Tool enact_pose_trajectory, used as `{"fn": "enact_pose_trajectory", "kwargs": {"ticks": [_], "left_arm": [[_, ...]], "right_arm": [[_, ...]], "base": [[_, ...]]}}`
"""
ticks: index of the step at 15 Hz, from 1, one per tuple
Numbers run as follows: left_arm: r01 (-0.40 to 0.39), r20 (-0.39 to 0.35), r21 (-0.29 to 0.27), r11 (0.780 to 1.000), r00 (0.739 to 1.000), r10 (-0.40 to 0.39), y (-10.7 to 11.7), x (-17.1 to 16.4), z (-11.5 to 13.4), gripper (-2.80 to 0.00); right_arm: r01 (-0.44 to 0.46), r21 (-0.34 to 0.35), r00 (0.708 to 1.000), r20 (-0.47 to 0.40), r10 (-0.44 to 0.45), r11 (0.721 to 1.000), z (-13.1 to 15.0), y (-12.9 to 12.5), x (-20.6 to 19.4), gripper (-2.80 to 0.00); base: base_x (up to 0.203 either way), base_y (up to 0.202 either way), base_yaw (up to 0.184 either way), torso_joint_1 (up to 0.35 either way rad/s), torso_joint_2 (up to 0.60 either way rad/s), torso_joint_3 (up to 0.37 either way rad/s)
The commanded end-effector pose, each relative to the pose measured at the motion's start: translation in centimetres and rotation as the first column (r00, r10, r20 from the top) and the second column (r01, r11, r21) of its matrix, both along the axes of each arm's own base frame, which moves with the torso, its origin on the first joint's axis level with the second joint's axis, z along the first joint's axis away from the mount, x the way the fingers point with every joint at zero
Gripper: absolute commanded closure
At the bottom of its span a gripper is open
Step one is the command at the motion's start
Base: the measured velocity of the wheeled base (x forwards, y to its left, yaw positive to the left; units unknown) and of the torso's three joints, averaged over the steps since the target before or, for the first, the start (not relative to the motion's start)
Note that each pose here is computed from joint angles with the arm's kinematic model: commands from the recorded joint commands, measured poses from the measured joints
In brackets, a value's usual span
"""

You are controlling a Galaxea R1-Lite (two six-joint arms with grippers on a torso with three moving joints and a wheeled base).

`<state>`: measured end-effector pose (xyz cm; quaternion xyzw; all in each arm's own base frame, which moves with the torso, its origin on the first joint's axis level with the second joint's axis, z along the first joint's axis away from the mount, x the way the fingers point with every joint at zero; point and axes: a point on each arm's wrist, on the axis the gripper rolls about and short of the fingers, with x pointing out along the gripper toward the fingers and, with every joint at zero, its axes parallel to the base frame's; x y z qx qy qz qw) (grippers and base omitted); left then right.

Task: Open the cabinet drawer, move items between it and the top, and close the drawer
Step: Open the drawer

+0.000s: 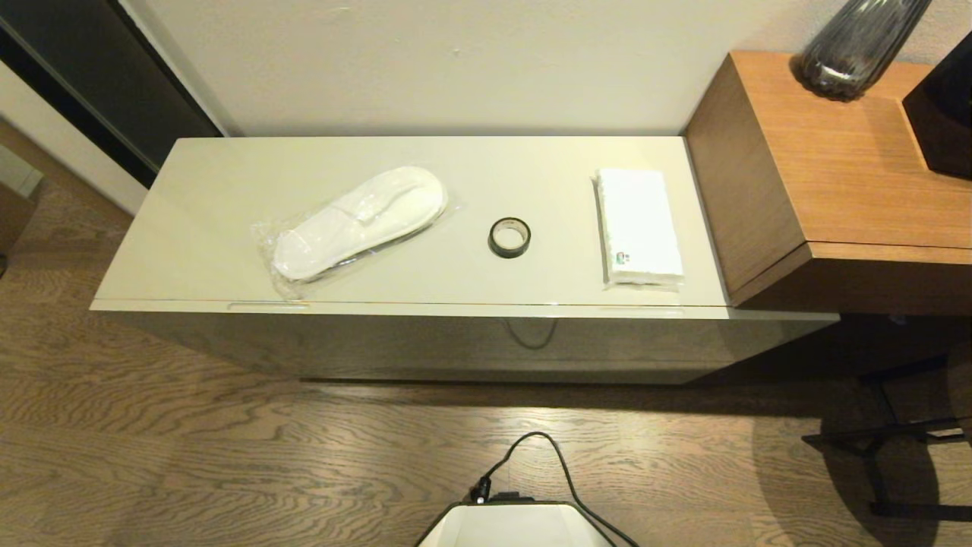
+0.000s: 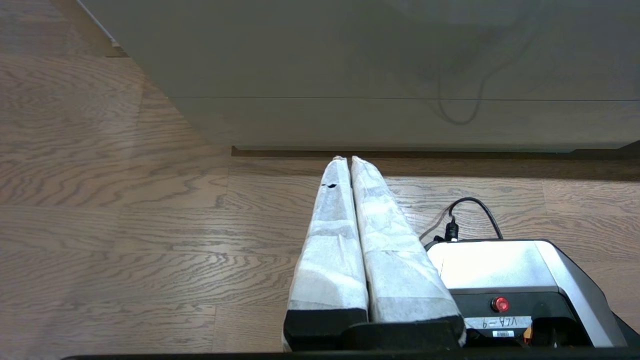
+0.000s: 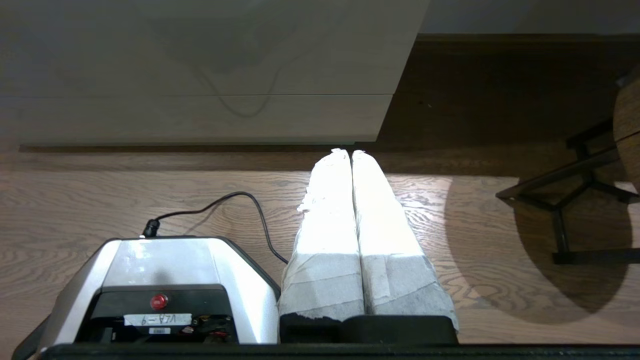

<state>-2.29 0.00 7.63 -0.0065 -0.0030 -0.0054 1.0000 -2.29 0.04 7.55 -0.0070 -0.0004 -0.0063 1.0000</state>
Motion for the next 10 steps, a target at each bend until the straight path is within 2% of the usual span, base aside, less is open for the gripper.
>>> {"fn": "enact_pose_trajectory", "kwargs": {"ticks": [1, 10], "left_arm": [[0.001, 0.001, -0.001, 1.000, 1.000, -0.001, 0.00, -0.01, 0.03, 0.00], [0.000, 0.001, -0.001, 1.000, 1.000, 0.000, 0.00, 0.00, -0.02, 0.00]], "right_arm": [[0.000, -0.003, 1.000, -0.004, 0.000, 1.000, -0.06, 0.00, 0.02, 0.00], [0.000, 0.016, 1.000, 0.001, 0.000, 1.000, -0.01, 0.00, 0.02, 0.00]], "base": [[0.000, 0.000, 0.000, 0.000, 0.00, 0.000], [0.000, 0.000, 0.000, 0.000, 0.00, 0.000]]}}
